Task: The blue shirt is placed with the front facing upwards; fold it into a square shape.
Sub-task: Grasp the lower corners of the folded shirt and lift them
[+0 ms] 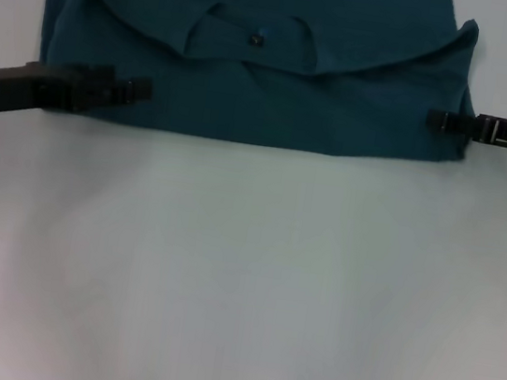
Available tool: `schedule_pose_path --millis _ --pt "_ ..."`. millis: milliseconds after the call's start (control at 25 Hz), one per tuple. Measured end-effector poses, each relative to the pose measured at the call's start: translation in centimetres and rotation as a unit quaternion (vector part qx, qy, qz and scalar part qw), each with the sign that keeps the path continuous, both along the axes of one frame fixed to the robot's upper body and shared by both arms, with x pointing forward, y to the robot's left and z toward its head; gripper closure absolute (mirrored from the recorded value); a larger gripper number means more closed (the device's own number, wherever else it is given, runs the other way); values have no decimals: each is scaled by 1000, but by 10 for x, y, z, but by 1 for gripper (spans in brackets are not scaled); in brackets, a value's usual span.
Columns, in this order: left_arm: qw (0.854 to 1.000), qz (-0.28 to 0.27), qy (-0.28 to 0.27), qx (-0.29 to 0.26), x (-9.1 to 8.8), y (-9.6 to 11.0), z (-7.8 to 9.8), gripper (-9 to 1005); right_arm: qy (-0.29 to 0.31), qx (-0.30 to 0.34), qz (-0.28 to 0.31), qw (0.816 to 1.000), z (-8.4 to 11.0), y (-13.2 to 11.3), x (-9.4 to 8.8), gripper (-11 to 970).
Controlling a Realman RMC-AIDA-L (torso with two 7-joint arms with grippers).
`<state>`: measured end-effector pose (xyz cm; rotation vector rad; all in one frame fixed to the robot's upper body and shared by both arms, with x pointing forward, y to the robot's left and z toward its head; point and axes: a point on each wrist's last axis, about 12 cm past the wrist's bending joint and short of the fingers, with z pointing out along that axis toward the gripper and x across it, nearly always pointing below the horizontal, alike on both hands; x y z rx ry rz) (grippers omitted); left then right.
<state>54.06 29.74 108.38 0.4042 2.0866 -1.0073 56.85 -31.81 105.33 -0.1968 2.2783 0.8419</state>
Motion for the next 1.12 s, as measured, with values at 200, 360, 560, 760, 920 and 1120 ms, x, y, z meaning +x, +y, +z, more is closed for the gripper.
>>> schedule_pose_path --millis 200,360,560,760,920,1120 --pt "1000 0 -1 1 1 0 1 136 18 -7 0 1000 -1 3 2 415" --pt "1000 2 -2 1 1 1 1 137 18 -7 1 1000 0 2 2 536" --pt "1000 3 -2 1 1 2 1 137 19 -7 1 1000 -1 1 1 691" --pt "1000 1 -2 1 1 2 1 136 19 -8 -2 1000 -1 -1 1 864" --pt "1000 5 7 2 -3 4 -2 136 16 -10 -6 1000 0 -5 0 909" --pt "999 30 16 8 -6 11 -9 136 14 -9 -4 1000 1 -5 1 919"
